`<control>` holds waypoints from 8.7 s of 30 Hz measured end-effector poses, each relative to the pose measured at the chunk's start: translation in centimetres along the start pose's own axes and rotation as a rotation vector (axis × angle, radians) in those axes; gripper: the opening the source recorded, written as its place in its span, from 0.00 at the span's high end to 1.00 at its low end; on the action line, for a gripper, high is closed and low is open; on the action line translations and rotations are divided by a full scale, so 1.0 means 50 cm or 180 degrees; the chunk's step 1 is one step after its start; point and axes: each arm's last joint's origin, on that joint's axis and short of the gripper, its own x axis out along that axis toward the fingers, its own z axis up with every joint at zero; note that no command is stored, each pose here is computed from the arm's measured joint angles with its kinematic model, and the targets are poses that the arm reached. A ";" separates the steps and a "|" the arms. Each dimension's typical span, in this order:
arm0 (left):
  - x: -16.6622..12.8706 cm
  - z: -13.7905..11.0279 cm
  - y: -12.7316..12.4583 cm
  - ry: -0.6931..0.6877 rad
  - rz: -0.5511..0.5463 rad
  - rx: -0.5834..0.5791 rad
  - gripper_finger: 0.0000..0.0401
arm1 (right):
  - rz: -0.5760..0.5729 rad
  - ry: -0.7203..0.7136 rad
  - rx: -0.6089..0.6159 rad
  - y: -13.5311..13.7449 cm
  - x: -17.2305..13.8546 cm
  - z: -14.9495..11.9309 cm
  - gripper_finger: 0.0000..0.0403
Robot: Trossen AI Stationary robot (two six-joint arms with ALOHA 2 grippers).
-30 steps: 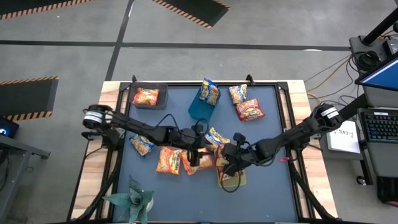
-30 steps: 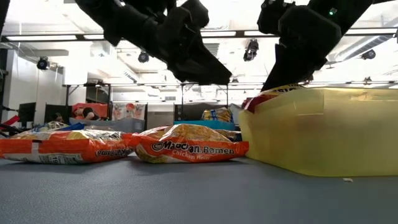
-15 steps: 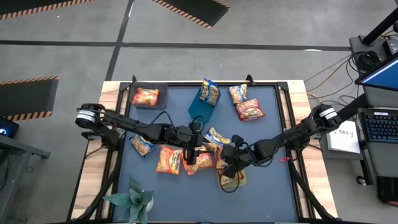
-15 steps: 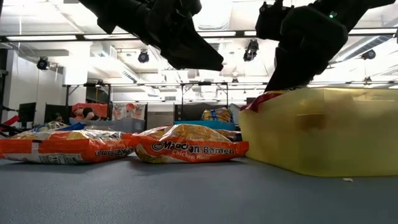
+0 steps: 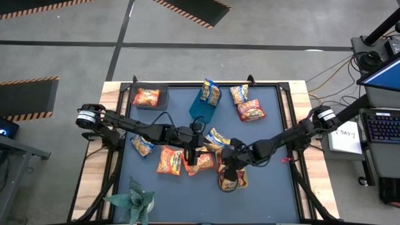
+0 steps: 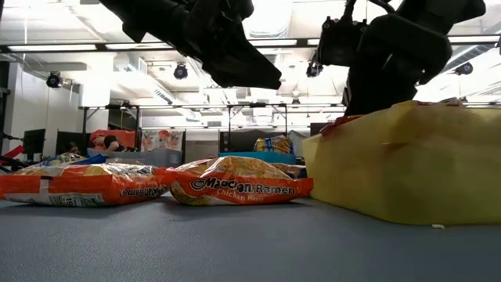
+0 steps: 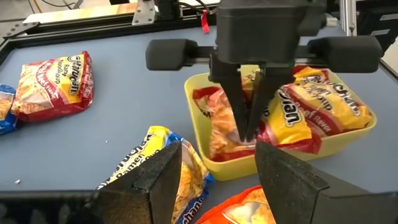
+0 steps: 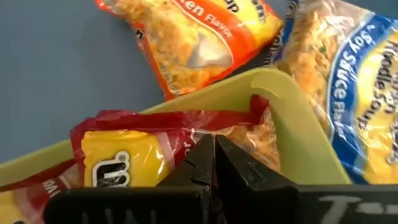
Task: Sort Maruchan noodles
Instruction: Put the red noodle pack into the yellow bin, then put the orange noodle pack into the black bin
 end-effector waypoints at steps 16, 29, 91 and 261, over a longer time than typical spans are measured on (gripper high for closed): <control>-0.008 0.002 0.001 0.0028 -0.0002 0.0013 0.55 | 0.0573 -0.0117 0.0194 -0.001 -0.094 0.024 0.98; -0.039 0.020 0.003 -0.0019 -0.0002 0.0034 0.56 | 0.0305 0.0435 0.0238 0.008 -0.020 -0.019 0.98; -0.165 -0.037 -0.002 0.0038 0.0231 0.0021 0.56 | -0.0652 -0.0751 0.0133 -0.136 -0.159 0.037 0.98; -0.228 -0.076 0.137 0.1028 0.1927 -0.0748 0.93 | -0.0257 -0.2490 -0.0407 -0.250 -0.110 -0.086 0.98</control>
